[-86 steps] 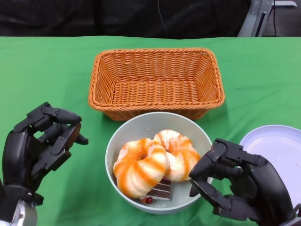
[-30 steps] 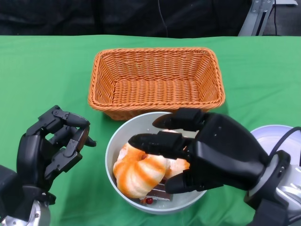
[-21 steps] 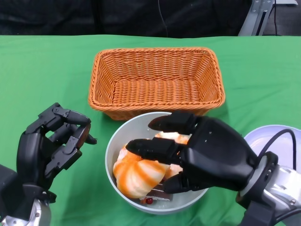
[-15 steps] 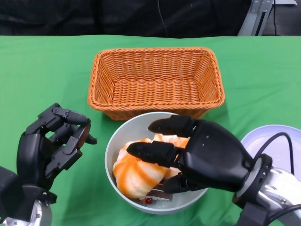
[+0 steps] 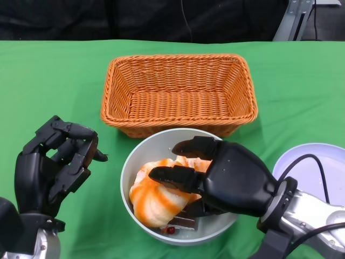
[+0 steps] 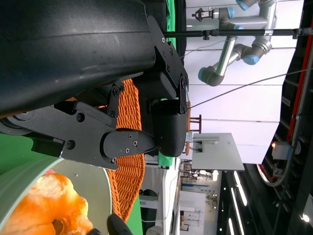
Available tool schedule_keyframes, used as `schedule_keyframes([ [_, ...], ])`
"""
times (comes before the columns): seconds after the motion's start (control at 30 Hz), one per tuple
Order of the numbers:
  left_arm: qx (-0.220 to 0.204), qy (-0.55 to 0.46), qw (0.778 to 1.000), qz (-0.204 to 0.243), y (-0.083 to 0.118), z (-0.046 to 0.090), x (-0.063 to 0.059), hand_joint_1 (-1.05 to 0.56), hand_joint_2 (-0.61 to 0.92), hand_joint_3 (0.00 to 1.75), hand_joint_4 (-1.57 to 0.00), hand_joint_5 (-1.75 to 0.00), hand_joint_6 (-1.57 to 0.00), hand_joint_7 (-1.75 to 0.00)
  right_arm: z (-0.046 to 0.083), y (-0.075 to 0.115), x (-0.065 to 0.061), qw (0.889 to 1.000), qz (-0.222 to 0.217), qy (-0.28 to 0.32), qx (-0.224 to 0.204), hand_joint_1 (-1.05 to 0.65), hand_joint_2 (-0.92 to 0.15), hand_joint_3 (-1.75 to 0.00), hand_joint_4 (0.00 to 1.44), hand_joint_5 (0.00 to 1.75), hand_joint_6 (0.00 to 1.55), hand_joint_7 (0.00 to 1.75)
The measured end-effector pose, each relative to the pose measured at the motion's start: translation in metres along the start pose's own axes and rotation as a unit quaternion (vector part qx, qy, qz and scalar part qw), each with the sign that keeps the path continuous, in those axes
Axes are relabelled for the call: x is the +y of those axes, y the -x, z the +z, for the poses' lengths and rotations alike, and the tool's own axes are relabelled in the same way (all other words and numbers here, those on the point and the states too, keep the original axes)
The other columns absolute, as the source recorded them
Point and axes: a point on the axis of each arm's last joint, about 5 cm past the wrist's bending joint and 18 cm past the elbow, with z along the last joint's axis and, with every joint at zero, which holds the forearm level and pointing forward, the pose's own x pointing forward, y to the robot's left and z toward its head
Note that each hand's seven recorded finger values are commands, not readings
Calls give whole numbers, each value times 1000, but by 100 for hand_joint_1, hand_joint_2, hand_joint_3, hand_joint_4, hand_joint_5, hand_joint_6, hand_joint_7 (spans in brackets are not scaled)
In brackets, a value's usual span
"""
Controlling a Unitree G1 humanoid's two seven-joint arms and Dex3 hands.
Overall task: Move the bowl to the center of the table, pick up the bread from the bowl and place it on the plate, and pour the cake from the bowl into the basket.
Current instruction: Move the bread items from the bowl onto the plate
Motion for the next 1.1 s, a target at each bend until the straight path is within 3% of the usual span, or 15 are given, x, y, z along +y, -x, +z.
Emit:
schedule_keyframes([
  [0.2,-6,-3,1000,8,-1,2,0,-17,89,43,-73,-155,-78,-120,0,-2,14,1000,5,-3,-1,-69,-86,0,63,27,67,4],
  [0.77,-25,-4,1000,14,-5,7,0,-17,85,49,-74,-155,-77,-121,4,-16,36,1000,-14,-11,2,-67,-89,-1,65,37,77,5],
  [1.1,-29,-3,999,19,-5,7,2,-17,83,52,-75,-154,-78,-120,8,-26,41,1000,-10,-14,-4,-57,-88,0,75,42,86,6],
])
